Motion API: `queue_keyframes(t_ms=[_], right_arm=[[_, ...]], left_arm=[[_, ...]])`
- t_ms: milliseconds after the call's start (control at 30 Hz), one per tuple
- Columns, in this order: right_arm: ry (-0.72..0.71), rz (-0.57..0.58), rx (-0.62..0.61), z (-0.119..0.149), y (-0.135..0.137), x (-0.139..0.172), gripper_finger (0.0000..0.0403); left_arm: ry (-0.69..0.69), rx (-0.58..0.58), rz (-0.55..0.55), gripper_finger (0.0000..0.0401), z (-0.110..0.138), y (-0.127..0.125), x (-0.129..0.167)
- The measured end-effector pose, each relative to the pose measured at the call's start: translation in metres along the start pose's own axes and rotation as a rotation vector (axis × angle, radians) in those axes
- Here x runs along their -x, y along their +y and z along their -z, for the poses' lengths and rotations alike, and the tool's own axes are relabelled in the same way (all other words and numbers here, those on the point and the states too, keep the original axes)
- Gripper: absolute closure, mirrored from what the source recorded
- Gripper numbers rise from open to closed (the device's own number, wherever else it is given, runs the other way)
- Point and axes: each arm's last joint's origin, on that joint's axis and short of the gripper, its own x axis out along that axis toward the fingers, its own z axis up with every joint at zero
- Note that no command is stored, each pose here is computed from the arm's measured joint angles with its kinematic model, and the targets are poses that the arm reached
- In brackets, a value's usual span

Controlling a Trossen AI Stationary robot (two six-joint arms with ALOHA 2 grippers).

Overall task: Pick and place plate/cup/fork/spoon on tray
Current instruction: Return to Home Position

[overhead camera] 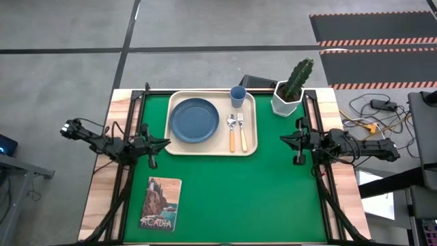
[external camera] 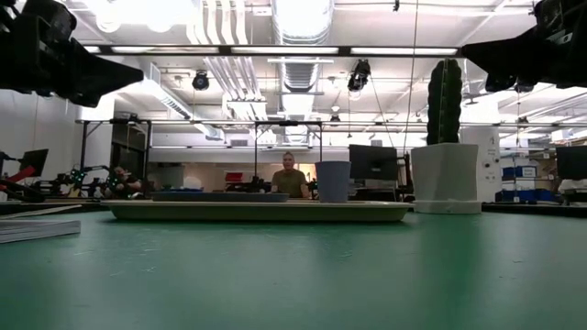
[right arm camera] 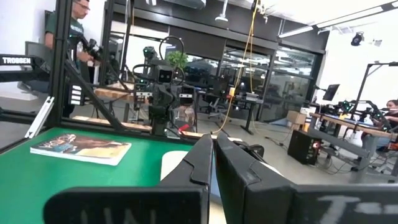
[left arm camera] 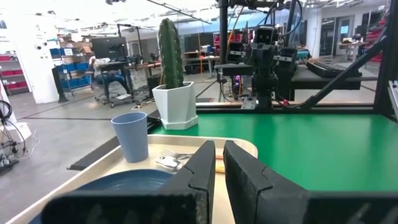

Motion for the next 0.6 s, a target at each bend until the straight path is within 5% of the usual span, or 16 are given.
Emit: queue_keyframes(t_ms=[600], right_arm=[[0.000,0.000,0.000,0.0001,0.0000,0.0000,0.0394]], left_arm=[[0.006,-0.005,0.004,0.0386,0.0006,-0.0005,-0.0003]])
